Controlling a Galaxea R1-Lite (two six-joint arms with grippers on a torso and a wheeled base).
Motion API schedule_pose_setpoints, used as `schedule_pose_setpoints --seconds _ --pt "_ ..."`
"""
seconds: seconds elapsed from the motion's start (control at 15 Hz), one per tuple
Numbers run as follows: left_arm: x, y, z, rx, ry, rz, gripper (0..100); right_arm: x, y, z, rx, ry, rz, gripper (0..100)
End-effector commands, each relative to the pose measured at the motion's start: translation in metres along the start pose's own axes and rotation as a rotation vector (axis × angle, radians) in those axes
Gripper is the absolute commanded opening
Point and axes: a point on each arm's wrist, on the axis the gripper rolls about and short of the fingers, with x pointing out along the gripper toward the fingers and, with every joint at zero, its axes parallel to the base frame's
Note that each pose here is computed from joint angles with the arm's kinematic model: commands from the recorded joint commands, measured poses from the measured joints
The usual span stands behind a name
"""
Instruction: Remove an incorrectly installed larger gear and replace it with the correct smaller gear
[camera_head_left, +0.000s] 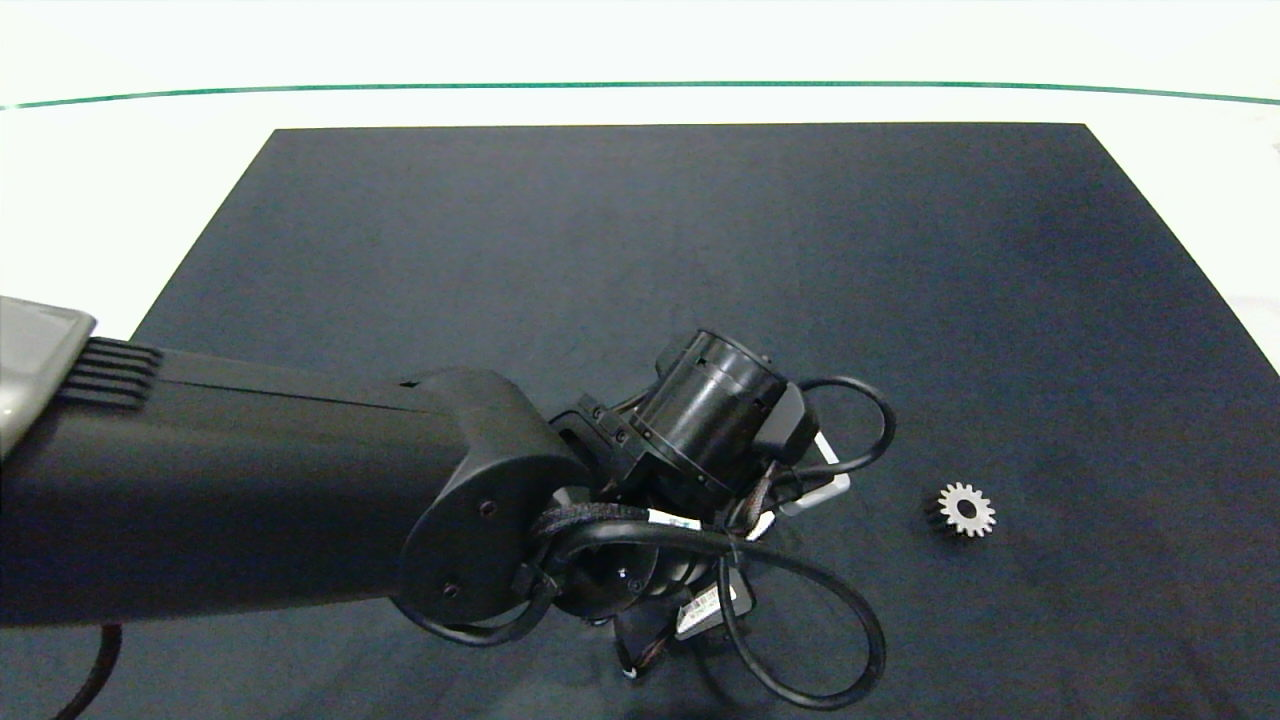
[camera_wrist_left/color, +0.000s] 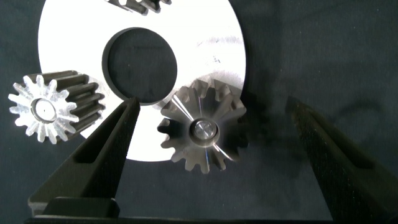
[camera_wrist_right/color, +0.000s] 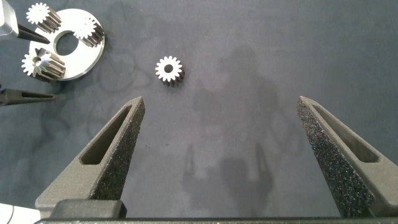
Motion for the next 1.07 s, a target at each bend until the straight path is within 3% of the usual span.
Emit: schedule_pose_setpoints --seconds 0.07,1.07 --pt "0.0034 -0.0002 0.001 0.003 0.004 0.001 100 -0.0001 0.0 -0.0002 0.0 0.001 0.001 100" --pt "0.0052 -0.0002 -0.0005 0.005 0.013 -0.001 72 -0.0005 0.0 -0.0002 0.0 -0.001 0.001 100"
